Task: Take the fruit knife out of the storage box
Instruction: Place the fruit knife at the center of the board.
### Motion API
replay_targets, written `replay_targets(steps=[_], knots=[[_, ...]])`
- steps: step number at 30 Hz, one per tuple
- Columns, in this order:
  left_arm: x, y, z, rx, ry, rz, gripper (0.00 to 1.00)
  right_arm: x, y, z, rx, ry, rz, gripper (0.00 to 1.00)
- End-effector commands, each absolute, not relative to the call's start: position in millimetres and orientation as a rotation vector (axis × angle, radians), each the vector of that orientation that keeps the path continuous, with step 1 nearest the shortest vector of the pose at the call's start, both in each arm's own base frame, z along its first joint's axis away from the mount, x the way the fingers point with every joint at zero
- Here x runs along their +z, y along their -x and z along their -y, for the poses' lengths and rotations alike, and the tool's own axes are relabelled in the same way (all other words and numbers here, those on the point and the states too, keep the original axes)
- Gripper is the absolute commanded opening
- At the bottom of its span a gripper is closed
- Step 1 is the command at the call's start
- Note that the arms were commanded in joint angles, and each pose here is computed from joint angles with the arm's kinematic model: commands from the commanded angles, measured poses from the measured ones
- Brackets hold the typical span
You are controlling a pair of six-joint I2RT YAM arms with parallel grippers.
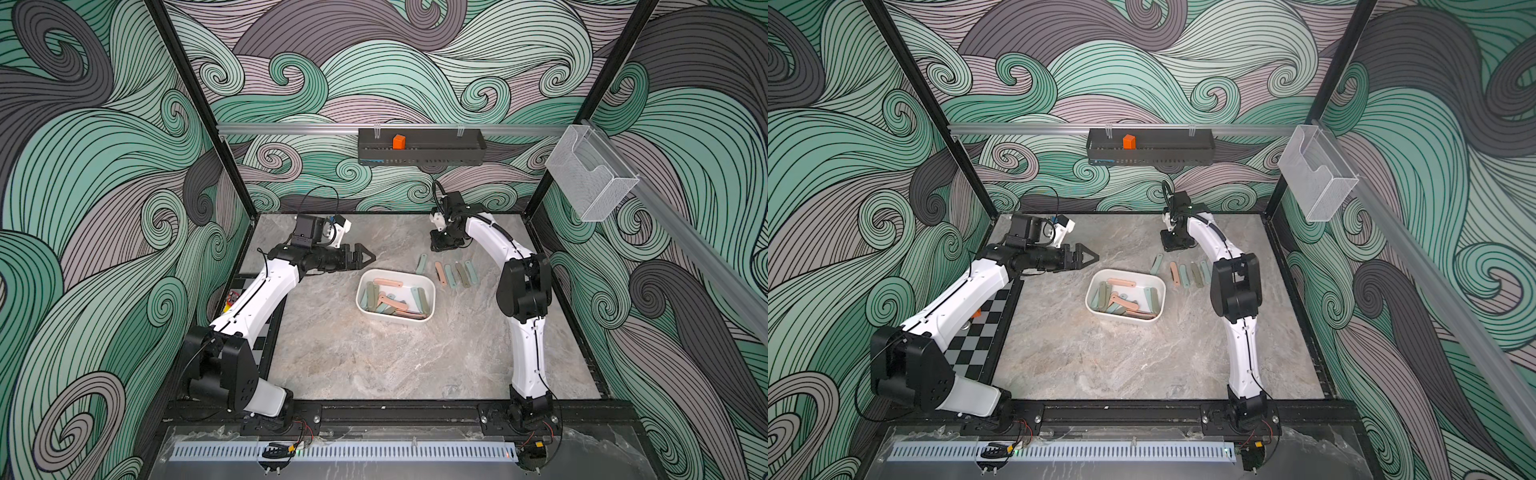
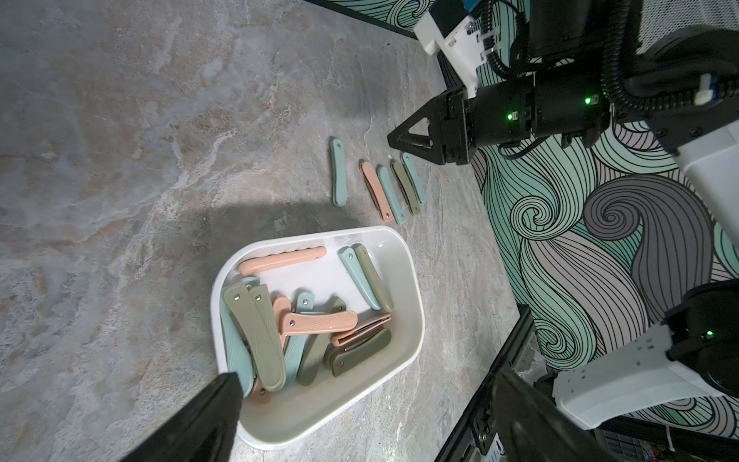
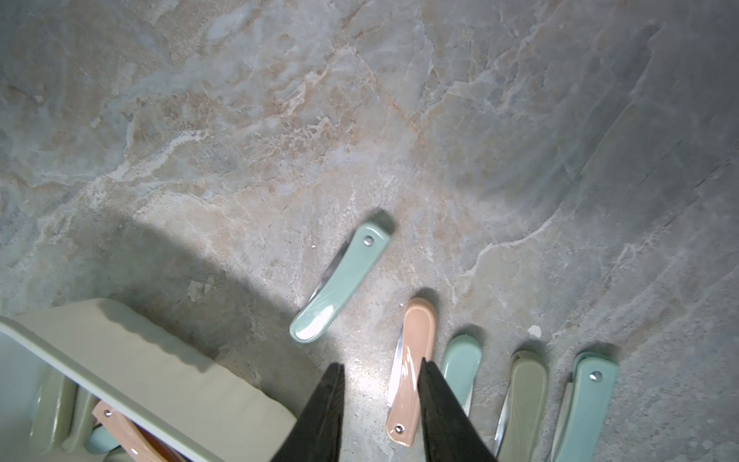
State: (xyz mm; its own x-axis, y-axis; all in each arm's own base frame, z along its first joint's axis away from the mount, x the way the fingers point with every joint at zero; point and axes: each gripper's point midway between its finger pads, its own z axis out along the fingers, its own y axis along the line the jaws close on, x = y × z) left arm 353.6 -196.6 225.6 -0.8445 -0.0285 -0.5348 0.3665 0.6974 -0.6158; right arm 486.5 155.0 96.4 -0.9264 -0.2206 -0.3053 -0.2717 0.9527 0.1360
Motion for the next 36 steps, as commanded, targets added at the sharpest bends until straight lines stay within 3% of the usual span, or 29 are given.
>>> replay_targets(steps=[1, 4, 9, 10, 11, 14, 16, 18, 21, 23, 24, 26, 32, 36], knots=[[237.5, -351.6, 198.9, -1.028, -0.279, -2.36, 0.99, 127.8, -467.4, -170.0, 0.346, 0.392, -2.78, 0.45], [238.1, -347.8, 196.1, -1.005, -0.291, -2.359, 0.99, 146.7, -448.0, -187.2, 0.345, 0.472, -2.744, 0.62], [250.7, -340.9, 183.3, -0.917, -0.261, -2.327, 0.99, 195.7, -412.4, -217.9, 0.195, 0.634, -2.584, 0.73], [253.9, -339.9, 181.3, -0.905, -0.26, -2.312, 0.99, 205.0, -406.5, -218.4, 0.152, 0.616, -2.55, 0.91], [254.6, -340.2, 178.1, -0.881, -0.244, -2.305, 0.99, 207.3, -402.8, -215.5, 0.132, 0.582, -2.529, 0.98], [257.2, -341.6, 171.4, -0.84, -0.219, -2.278, 0.99, 194.2, -388.9, -195.6, 0.112, 0.494, -2.565, 0.98], [258.7, -338.7, 170.1, -0.827, -0.23, -2.273, 0.99, 182.3, -373.6, -209.5, 0.387, 0.544, -2.627, 0.98], [259.4, -338.8, 165.7, -0.79, -0.221, -2.265, 0.99, 181.7, -368.2, -214.3, 0.477, 0.553, -2.625, 0.98], [265.0, -343.1, 157.4, -0.736, -0.183, -2.23, 0.99, 193.5, -365.4, -223.5, 0.439, 0.561, -2.552, 0.98], [265.8, -345.9, 150.1, -0.691, -0.139, -2.227, 0.99, 196.8, -369.3, -223.4, 0.376, 0.373, -2.572, 0.98], [267.3, -347.2, 145.0, -0.666, -0.103, -2.224, 0.99, 194.4, -360.1, -235.0, 0.46, 0.399, -2.583, 0.98], [265.6, -349.0, 129.9, -0.607, 0.03, -2.231, 0.99, 184.6, -350.3, -238.4, 0.378, 0.503, -2.56, 0.98], [254.1, -339.9, 143.3, -0.606, -0.197, -2.305, 0.99, 160.6, -327.9, -232.1, 0.311, 0.596, -2.499, 0.98], [243.4, -337.4, 154.5, -0.708, -0.222, -2.351, 0.99, 152.6, -307.7, -243.5, 0.471, 0.629, -2.496, 0.98]])
